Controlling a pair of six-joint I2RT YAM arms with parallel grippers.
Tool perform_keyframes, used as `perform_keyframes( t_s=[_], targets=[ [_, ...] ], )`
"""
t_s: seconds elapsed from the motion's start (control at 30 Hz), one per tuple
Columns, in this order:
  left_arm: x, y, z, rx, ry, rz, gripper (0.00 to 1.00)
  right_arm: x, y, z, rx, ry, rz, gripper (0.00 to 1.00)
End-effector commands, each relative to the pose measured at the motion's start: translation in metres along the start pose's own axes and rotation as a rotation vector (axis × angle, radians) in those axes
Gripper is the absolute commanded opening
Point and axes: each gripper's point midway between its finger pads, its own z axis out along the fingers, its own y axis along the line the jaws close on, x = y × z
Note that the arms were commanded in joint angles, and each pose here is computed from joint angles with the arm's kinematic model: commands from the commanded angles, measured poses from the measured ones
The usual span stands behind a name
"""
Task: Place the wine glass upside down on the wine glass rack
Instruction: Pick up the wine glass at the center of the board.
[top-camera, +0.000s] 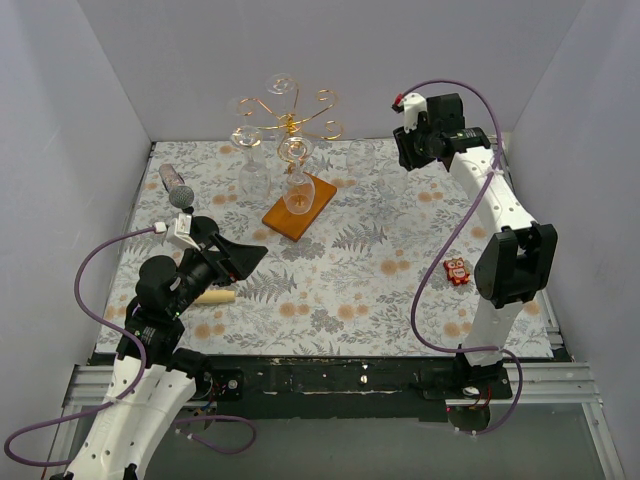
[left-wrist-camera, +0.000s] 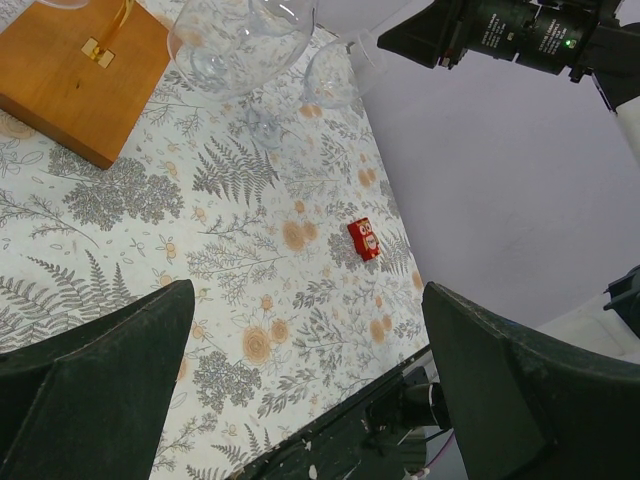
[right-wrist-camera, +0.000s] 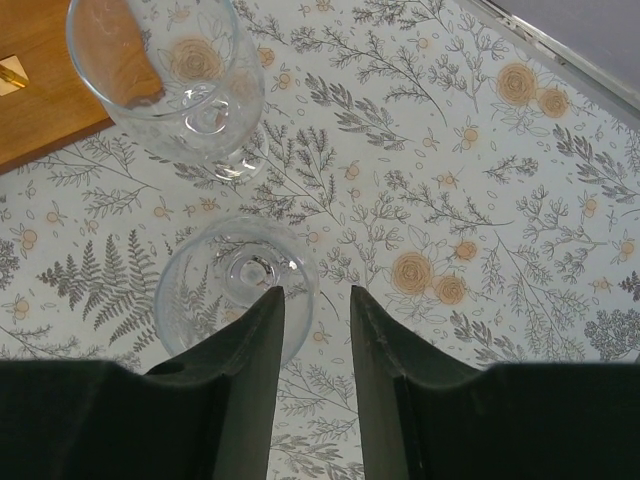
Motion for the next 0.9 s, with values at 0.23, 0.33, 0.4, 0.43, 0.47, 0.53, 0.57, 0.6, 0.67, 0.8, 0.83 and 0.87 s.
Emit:
perform_keyframes(
  t_s=[0.23, 0.33, 0.4, 0.43, 0.47, 0.53, 0.57, 0.6, 0.67, 0.8, 0.83, 0.87],
  targets=[
    [-0.012, -0.013, -0.004, 0.025, -0.031, 0.025, 0.98, 0.005, -0.005, 0.007, 0.012, 0.016, -0.019, 0.33],
    [-0.012, -0.012, -0.006, 0.022, -0.034, 0.025, 0.98, 0.005, -0.007, 0.006, 0.018, 0.016, -0.023, 0.26],
    [-0.01, -0.011, -0.006, 0.02, -0.032, 0.021, 0.98, 0.005, -0.008, 0.005, 0.02, 0.017, -0.023, 0.26],
    [-0.01, -0.011, -0.006, 0.021, -0.031, 0.021, 0.98, 0.006, -0.007, 0.006, 0.018, 0.019, -0.024, 0.26],
    [-0.01, -0.011, -0.006, 0.021, -0.029, 0.021, 0.98, 0.006, -0.007, 0.006, 0.02, 0.02, -0.024, 0.27],
    [-0.011, -0.012, -0.006, 0.022, -0.032, 0.022, 0.98, 0.007, -0.006, 0.007, 0.017, 0.025, -0.024, 0.29],
    [-0.011, -0.012, -0.006, 0.022, -0.034, 0.024, 0.98, 0.008, -0.006, 0.007, 0.018, 0.027, -0.025, 0.31],
    [-0.011, -0.012, -0.006, 0.02, -0.032, 0.023, 0.98, 0.008, -0.007, 0.007, 0.019, 0.027, -0.024, 0.32],
    [-0.011, -0.012, -0.006, 0.022, -0.032, 0.023, 0.98, 0.01, -0.006, 0.008, 0.015, 0.036, -0.025, 0.33],
    [-0.01, -0.011, -0.007, 0.018, -0.033, 0.023, 0.98, 0.011, -0.006, 0.009, 0.015, 0.039, -0.026, 0.32],
    [-0.011, -0.012, -0.007, 0.02, -0.034, 0.023, 0.98, 0.012, -0.006, 0.01, 0.013, 0.042, -0.025, 0.32],
    [-0.011, -0.012, -0.007, 0.02, -0.034, 0.023, 0.98, 0.011, -0.006, 0.009, 0.013, 0.042, -0.025, 0.31]
  ],
)
